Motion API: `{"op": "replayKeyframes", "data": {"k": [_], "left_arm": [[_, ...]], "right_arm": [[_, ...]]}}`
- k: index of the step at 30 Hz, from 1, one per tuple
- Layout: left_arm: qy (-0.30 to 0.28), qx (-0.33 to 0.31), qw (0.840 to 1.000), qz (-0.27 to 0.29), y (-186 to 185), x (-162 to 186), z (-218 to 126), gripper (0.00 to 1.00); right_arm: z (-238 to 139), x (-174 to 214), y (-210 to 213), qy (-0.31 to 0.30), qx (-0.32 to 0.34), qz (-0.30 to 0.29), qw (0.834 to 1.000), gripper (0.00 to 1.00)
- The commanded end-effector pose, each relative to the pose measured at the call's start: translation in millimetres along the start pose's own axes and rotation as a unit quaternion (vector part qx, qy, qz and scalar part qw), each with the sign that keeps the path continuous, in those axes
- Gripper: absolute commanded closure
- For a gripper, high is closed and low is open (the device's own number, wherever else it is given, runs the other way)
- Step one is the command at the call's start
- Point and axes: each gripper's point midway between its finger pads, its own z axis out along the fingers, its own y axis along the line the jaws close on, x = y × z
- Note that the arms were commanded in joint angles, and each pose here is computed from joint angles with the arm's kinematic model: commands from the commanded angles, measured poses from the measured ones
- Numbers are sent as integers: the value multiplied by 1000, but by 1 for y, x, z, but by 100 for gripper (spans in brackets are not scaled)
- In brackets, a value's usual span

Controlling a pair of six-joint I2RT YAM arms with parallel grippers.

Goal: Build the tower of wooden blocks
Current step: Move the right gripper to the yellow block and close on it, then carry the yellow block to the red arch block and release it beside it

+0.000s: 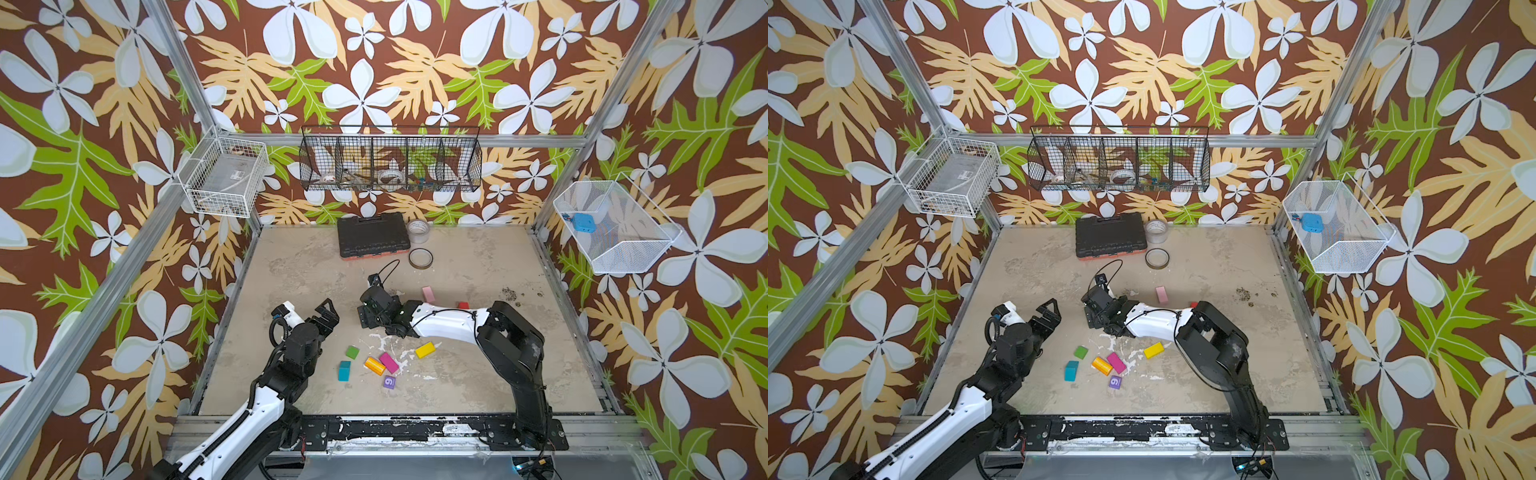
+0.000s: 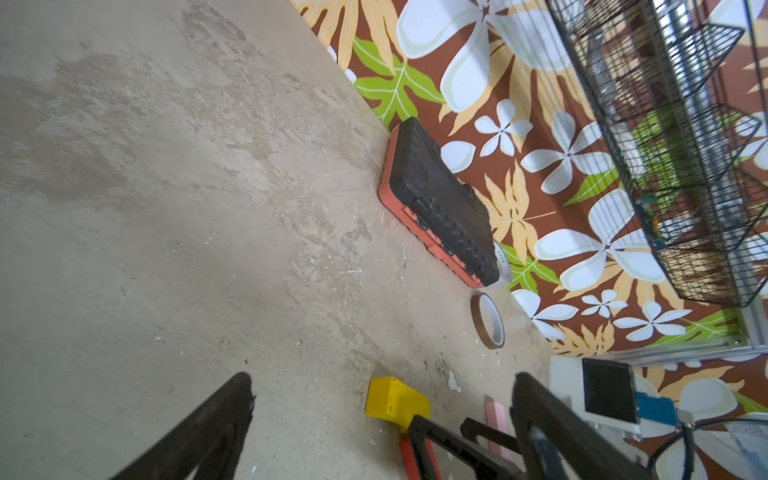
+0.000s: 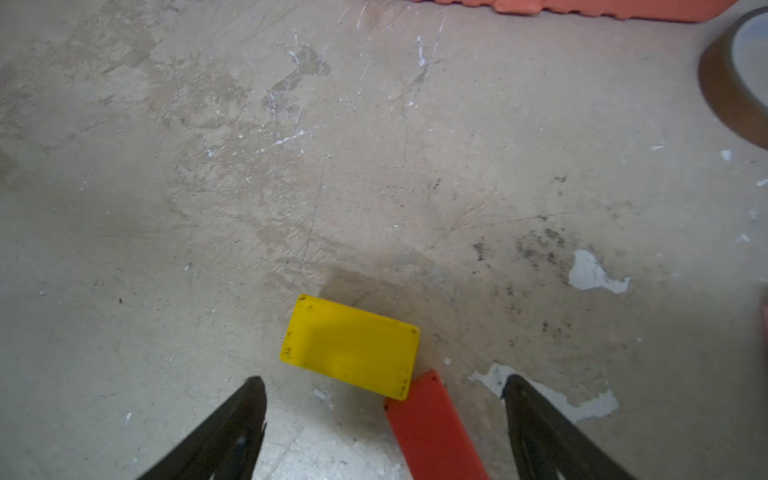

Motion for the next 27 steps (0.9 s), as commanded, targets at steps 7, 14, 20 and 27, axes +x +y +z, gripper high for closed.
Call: {"op": "replayKeyframes", "data": {"k": [7, 14, 20, 27], "left_arm": [[18, 8, 1000, 10, -9, 6, 6, 4], [15, 17, 1000, 9, -11, 4, 4, 4], [19, 19, 1000, 10, -12, 6, 5, 4], [22, 26, 999, 15, -16, 6, 5, 5]], "right_arm": [[20, 10, 18, 27, 7, -8, 1000, 16], [27, 12, 11, 27, 34, -10, 999, 22], [32, 11, 12, 30, 41, -11, 999, 28], [38, 11, 15, 34, 42, -11, 998, 32]]}}
